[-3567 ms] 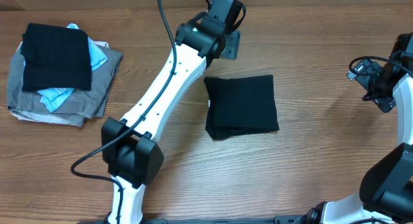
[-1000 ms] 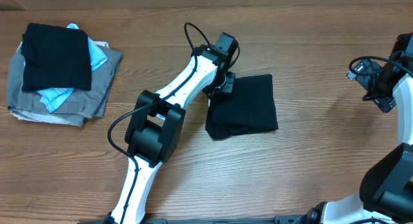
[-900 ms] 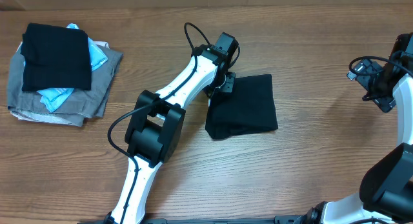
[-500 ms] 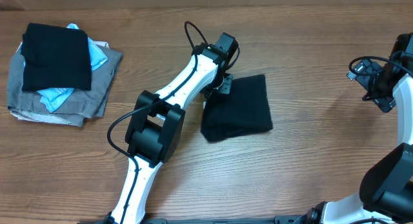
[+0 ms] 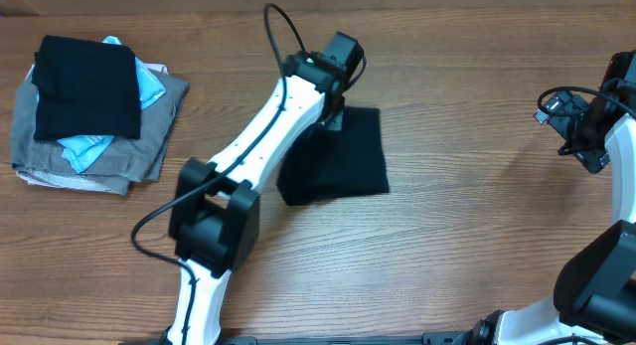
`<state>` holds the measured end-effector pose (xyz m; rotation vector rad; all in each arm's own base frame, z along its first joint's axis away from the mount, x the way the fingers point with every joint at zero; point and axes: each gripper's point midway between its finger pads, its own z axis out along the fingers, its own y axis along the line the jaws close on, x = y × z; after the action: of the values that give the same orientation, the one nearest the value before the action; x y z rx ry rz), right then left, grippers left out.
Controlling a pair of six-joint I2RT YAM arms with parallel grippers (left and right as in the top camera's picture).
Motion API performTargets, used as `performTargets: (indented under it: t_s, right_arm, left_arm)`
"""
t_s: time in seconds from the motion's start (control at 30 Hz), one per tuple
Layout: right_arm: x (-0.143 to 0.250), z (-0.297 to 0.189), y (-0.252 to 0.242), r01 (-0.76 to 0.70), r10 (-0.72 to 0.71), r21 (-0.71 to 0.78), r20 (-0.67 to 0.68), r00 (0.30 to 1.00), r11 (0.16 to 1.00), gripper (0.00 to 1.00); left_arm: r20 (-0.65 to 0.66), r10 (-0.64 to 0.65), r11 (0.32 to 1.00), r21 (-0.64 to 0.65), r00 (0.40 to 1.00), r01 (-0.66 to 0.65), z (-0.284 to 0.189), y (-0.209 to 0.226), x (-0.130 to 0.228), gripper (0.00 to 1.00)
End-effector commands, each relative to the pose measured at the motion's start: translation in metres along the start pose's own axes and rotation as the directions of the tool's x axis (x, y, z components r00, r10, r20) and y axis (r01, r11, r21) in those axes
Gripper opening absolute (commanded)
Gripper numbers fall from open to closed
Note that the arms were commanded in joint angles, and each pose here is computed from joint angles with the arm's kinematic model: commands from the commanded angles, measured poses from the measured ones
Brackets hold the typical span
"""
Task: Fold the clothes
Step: 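Carry the black bundle leftward with the left gripper onto the stack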
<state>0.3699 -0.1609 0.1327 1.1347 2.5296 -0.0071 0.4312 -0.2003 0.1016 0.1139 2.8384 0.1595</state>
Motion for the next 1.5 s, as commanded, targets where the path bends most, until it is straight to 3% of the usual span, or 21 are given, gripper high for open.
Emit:
performTargets:
  t_s: [0.0, 0.2, 0.57, 1.1, 1.33, 1.47]
  right_arm:
    - [-0.002, -0.002, -0.001, 0.001, -0.001, 0.006, 0.011, 1.000, 1.000, 1.00]
    - [-0.002, -0.002, -0.001, 0.001, -0.001, 0.006, 0.011, 1.000, 1.000, 1.00]
    - [-0.002, -0.002, -0.001, 0.001, -0.001, 0.006, 0.011, 1.000, 1.000, 1.00]
    - [-0.002, -0.002, -0.001, 0.001, -0.001, 0.006, 0.011, 1.000, 1.000, 1.00]
    - [-0.002, -0.002, -0.001, 0.001, -0.001, 0.006, 0.011, 1.000, 1.000, 1.00]
    - [-0.002, -0.002, -0.001, 0.001, -0.001, 0.006, 0.011, 1.000, 1.000, 1.00]
  left_arm:
    - [0.093, -0.074, 0.995, -0.064, 0.993, 0.080, -0.029, 0.032, -0.020, 0.04]
    - [0.113, -0.148, 0.982, -0.102, 0.982, 0.160, -0.034, 0.070, -0.029, 0.04]
    - [0.297, -0.287, 0.927, -0.151, 0.910, 0.342, -0.089, 0.159, -0.057, 0.04]
    - [0.385, -0.456, 0.820, -0.169, 0.802, 0.547, -0.117, 0.268, -0.054, 0.04]
    - [0.423, -0.599, 0.696, -0.145, 0.680, 0.703, -0.116, 0.321, -0.046, 0.04]
    - [0.421, -0.654, 0.683, -0.027, 0.629, 0.729, -0.115, 0.336, -0.055, 0.04]
